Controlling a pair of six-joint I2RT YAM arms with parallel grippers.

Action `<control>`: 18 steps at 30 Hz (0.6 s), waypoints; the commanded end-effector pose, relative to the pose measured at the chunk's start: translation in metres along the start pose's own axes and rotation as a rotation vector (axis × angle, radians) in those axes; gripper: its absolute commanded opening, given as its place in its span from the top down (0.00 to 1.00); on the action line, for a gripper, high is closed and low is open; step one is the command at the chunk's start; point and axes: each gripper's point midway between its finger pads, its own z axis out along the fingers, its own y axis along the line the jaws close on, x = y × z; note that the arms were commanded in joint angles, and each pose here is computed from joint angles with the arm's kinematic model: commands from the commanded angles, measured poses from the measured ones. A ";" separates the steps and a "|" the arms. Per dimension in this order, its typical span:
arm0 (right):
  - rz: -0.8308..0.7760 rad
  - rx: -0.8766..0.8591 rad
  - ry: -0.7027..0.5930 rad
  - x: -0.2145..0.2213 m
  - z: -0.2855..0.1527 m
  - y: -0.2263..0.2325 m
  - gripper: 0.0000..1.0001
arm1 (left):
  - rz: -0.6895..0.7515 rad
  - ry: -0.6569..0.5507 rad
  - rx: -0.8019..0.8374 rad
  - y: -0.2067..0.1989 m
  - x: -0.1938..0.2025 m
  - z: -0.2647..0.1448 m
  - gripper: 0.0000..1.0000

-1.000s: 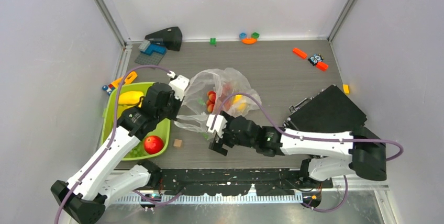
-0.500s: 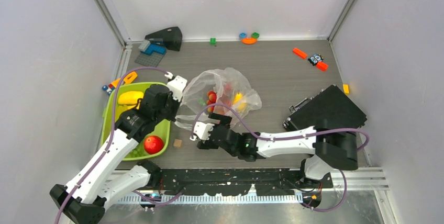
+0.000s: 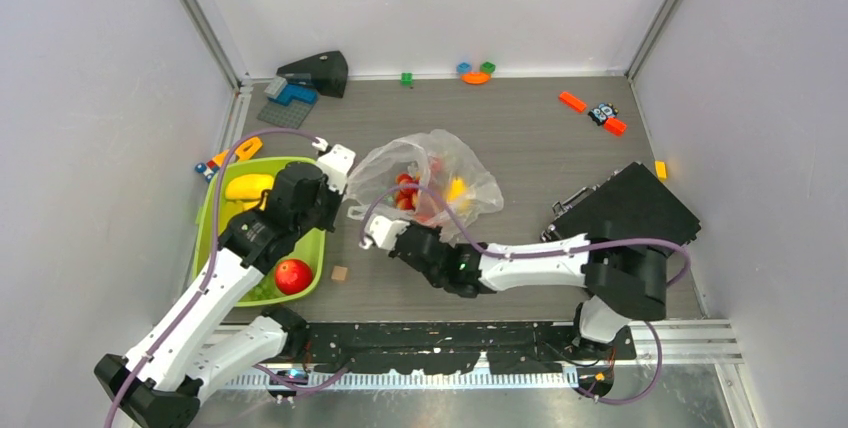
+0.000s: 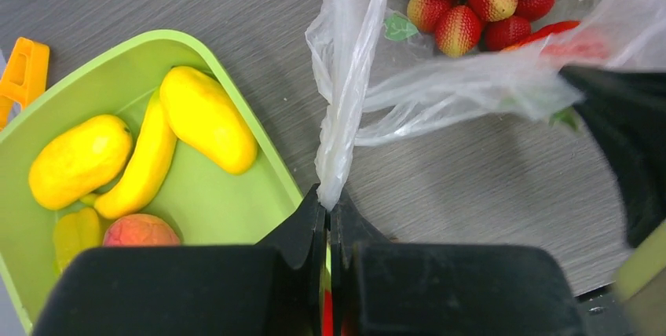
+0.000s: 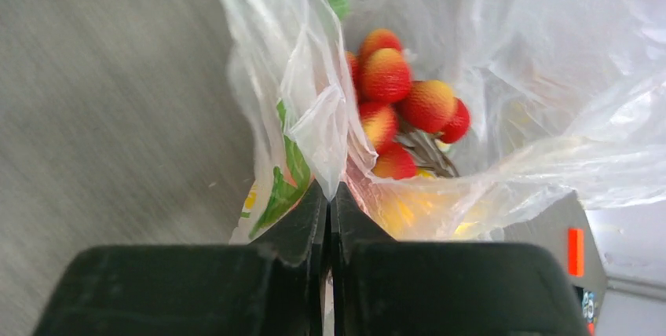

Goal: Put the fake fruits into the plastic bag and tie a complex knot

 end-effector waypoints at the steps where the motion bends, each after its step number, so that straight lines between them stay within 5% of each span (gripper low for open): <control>1: 0.271 0.069 -0.128 -0.039 -0.018 -0.070 0.95 | -0.001 -0.090 -0.039 0.010 -0.025 -0.007 1.00; 6: 0.550 0.077 -0.283 -0.066 -0.051 -0.154 0.95 | -0.009 -0.180 -0.003 0.010 -0.076 -0.032 1.00; 11: 0.657 0.123 -0.493 -0.112 -0.114 -0.241 0.95 | -0.055 -0.355 0.034 0.015 -0.145 -0.088 1.00; 18: 0.721 0.191 -0.564 -0.110 -0.140 -0.280 0.95 | -0.063 -0.456 0.098 0.011 -0.176 -0.121 1.00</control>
